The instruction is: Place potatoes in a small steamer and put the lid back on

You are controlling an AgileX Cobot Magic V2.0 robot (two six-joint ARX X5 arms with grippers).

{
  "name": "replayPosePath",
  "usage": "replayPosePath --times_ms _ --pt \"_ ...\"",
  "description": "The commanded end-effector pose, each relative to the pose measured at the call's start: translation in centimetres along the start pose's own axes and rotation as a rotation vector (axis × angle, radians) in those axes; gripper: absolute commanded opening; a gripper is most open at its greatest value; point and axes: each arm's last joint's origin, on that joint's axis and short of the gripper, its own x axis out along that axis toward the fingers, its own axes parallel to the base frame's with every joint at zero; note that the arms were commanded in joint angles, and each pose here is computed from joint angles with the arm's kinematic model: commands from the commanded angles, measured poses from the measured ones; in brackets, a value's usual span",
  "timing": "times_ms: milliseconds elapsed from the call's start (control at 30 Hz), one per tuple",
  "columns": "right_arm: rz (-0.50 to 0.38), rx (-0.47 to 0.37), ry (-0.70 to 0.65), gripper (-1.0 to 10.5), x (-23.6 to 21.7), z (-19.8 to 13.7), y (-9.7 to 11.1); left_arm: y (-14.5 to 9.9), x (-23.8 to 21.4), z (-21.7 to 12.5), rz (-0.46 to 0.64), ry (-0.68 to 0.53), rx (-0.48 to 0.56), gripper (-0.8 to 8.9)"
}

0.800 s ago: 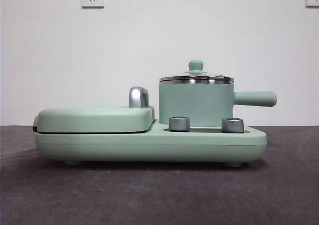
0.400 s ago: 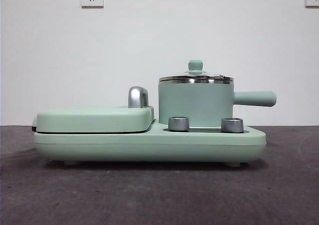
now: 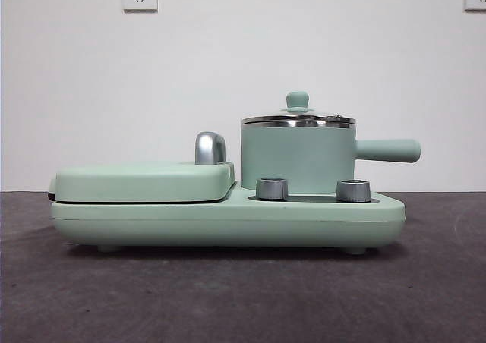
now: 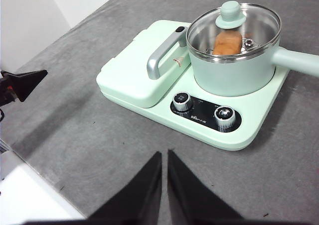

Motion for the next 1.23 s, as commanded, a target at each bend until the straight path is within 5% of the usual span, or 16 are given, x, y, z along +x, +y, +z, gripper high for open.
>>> replayPosePath --times_ms 33,1233 --pt "0.008 -0.013 -0.011 0.2 -0.1 0.2 0.1 0.2 0.1 -0.5 0.031 -0.014 0.022 0.2" --pt "0.008 -0.013 -0.011 0.2 -0.1 0.2 0.1 0.4 0.2 -1.6 0.064 0.003 0.067 0.2"
